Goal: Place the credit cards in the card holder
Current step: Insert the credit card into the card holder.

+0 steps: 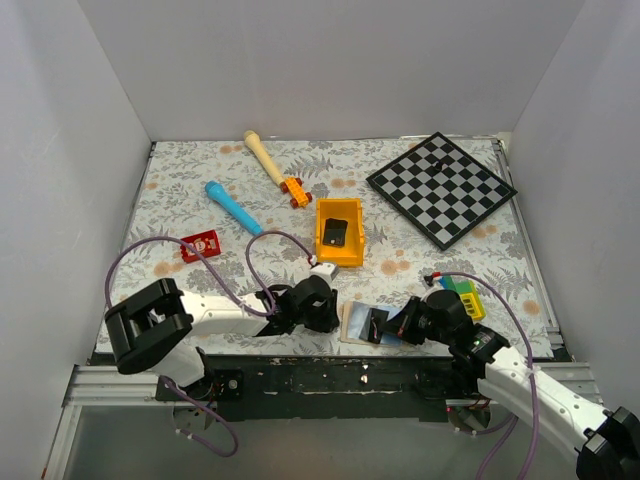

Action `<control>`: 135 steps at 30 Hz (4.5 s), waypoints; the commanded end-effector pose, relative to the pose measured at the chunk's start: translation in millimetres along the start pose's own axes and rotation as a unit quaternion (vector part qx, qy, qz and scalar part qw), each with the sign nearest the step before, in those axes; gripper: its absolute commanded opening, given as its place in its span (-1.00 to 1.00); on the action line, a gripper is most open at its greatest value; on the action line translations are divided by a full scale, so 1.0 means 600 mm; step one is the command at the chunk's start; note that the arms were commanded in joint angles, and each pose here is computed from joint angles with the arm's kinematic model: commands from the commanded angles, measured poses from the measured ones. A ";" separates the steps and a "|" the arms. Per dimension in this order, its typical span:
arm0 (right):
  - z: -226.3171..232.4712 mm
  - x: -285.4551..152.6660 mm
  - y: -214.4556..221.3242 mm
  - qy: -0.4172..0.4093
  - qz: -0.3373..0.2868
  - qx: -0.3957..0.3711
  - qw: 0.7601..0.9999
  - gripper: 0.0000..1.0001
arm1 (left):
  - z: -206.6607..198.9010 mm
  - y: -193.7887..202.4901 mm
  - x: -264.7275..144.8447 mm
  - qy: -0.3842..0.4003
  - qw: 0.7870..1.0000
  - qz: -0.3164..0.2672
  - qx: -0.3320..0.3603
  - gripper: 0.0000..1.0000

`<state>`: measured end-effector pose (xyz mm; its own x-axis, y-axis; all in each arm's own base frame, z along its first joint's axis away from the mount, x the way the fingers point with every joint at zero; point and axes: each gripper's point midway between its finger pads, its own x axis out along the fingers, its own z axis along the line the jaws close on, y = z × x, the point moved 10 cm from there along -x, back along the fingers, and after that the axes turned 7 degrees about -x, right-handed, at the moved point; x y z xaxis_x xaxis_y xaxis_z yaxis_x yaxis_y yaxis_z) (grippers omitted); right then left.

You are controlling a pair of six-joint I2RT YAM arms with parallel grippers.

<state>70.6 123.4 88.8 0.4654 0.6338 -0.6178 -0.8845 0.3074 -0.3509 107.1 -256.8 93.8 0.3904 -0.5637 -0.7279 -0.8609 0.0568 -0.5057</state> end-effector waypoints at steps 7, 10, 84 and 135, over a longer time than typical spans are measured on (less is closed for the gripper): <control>-0.030 0.007 0.019 0.040 0.036 -0.019 0.998 -0.97 | -0.015 -0.006 0.033 0.012 1.000 0.015 0.018 -0.57; -0.029 0.008 0.018 0.040 0.038 -0.023 0.998 -0.97 | -0.016 -0.005 0.039 0.012 1.000 0.020 0.021 -0.60; 0.049 0.009 -0.040 0.016 0.043 -0.098 0.994 -0.97 | -0.005 0.015 0.043 0.019 0.999 0.045 0.009 -0.86; 0.069 0.013 -0.054 0.010 0.063 -0.125 0.990 -0.97 | 0.001 0.011 0.024 0.005 1.000 0.029 -0.001 -0.99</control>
<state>91.4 143.0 95.9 0.2826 0.6172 -0.7343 -0.9446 0.0459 -0.3249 116.8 -286.2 87.7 0.3399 -0.6496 -0.6801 -0.8690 0.0595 -0.4912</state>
